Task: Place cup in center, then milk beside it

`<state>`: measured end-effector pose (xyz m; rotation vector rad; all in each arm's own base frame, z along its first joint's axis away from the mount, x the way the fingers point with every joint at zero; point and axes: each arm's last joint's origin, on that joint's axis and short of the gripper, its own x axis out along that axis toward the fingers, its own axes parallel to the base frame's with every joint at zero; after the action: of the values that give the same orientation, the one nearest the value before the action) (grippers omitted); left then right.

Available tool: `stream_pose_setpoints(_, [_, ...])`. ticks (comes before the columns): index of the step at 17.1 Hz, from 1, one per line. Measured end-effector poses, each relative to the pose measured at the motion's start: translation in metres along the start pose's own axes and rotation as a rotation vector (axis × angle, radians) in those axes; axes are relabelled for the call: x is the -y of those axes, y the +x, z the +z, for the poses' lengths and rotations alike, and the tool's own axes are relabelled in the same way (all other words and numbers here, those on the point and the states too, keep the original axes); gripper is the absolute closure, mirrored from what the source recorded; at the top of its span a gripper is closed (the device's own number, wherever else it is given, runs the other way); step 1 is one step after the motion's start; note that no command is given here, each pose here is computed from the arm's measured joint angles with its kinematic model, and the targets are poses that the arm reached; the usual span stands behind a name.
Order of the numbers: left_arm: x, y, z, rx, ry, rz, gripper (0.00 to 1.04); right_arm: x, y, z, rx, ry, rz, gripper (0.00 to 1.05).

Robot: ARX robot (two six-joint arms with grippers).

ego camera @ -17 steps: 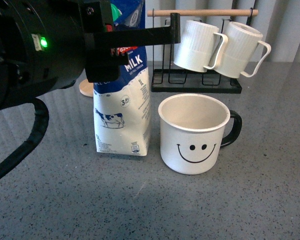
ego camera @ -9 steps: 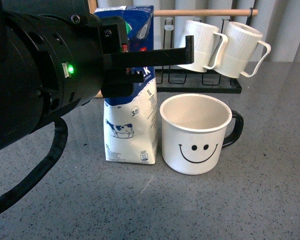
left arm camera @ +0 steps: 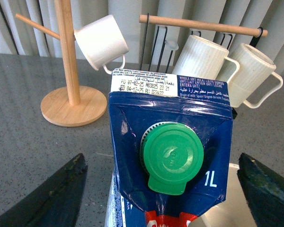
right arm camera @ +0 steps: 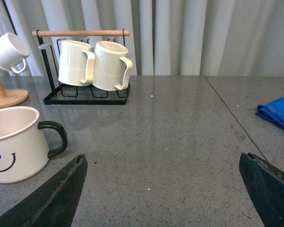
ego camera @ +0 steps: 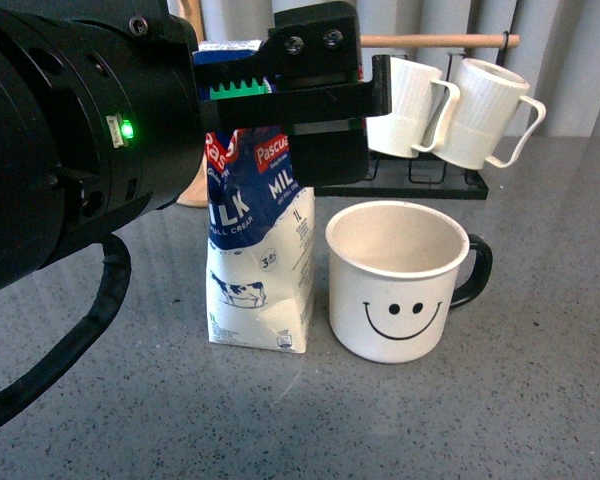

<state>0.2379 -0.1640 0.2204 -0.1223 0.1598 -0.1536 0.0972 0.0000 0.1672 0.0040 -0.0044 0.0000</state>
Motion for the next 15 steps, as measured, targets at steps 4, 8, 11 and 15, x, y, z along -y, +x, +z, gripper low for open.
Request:
stream_pose_setpoints(4, [-0.004, -0.008, 0.012, 0.02, -0.023, 0.001, 0.07, 0.0, 0.0, 0.0, 0.0, 0.0, 0.0, 0.07])
stream_pose_setpoints(8, [-0.015, -0.027, 0.044, 0.111, -0.07, -0.067, 0.07, 0.0, 0.0, 0.0, 0.0, 0.0, 0.0, 0.07])
stream_pose_setpoints(11, [-0.037, -0.034, 0.063, 0.163, -0.077, -0.06, 0.07, 0.0, 0.0, 0.0, 0.0, 0.0, 0.0, 0.07])
stream_pose_setpoints(15, [-0.074, -0.063, 0.096, 0.27, -0.059, -0.047, 0.07, 0.0, 0.0, 0.0, 0.0, 0.0, 0.0, 0.07])
